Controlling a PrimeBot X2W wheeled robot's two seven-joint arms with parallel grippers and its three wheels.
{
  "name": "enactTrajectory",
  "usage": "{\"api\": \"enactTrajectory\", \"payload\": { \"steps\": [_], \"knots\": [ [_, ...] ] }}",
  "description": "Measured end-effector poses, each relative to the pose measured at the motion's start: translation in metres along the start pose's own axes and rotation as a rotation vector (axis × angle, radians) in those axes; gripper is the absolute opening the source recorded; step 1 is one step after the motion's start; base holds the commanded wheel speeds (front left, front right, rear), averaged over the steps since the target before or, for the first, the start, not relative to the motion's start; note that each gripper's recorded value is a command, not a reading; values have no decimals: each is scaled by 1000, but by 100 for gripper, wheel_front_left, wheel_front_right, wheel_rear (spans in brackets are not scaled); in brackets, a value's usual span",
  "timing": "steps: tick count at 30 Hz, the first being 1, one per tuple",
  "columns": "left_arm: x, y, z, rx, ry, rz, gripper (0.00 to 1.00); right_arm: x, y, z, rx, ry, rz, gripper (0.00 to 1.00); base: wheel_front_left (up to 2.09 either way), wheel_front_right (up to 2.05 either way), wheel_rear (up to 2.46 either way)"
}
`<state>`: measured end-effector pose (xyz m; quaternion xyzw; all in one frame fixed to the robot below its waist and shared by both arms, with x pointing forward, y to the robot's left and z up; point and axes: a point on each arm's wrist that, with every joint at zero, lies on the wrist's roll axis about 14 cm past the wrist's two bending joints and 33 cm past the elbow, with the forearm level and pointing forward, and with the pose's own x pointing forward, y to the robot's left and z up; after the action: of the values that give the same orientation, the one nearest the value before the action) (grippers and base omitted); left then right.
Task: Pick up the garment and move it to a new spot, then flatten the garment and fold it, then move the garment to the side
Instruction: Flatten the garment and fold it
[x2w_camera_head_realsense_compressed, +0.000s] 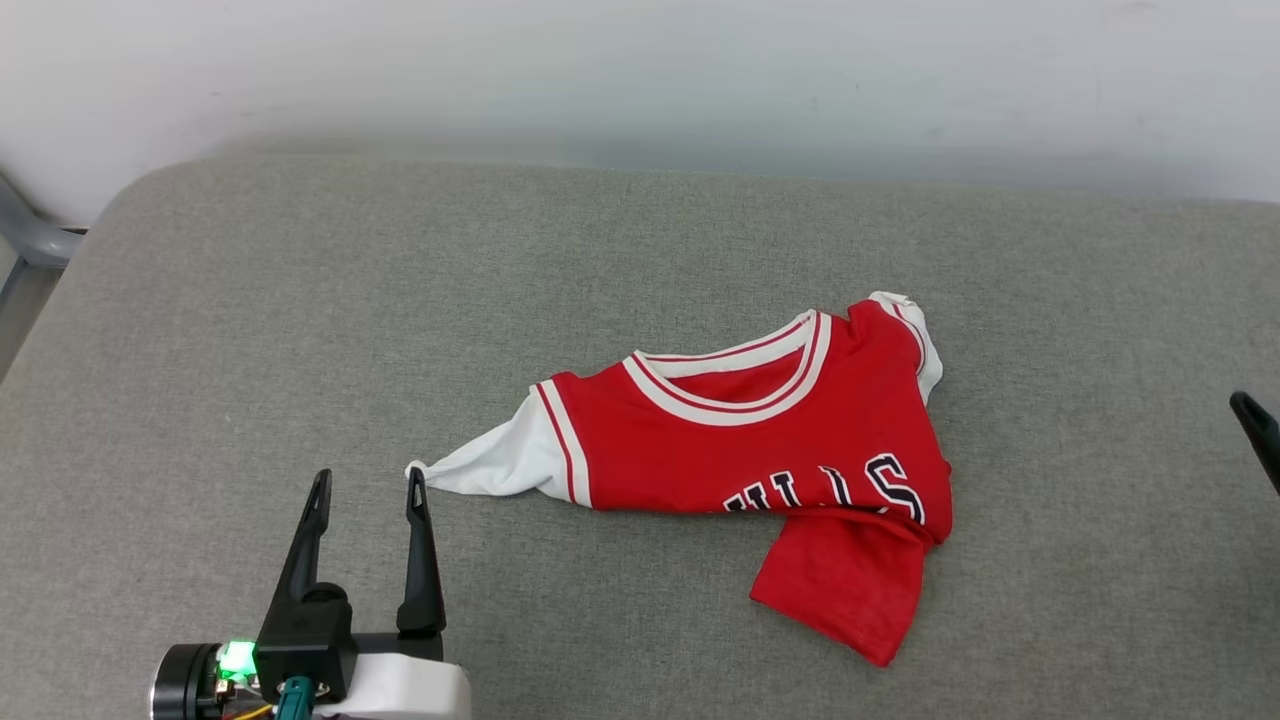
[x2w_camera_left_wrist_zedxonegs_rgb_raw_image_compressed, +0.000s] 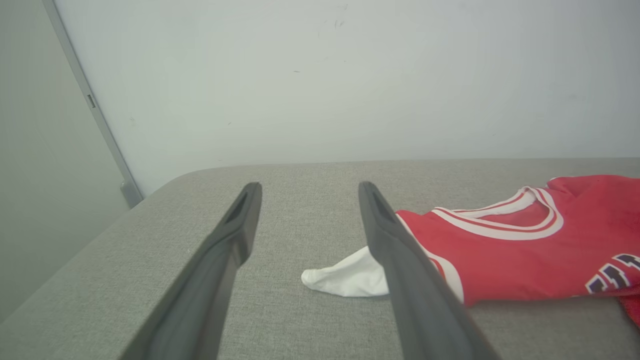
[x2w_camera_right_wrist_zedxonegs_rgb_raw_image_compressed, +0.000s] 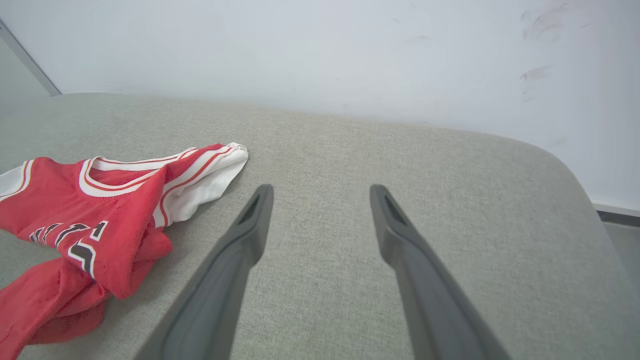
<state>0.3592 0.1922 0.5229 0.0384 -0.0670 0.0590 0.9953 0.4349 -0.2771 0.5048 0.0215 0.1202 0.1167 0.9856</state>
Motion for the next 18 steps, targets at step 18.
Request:
{"api": "enactTrajectory", "payload": {
  "steps": [18],
  "knots": [
    [4,2,-1,2,4,10,100,57,76,94,-139,-126,174,100,0,0,0]
  ]
}}
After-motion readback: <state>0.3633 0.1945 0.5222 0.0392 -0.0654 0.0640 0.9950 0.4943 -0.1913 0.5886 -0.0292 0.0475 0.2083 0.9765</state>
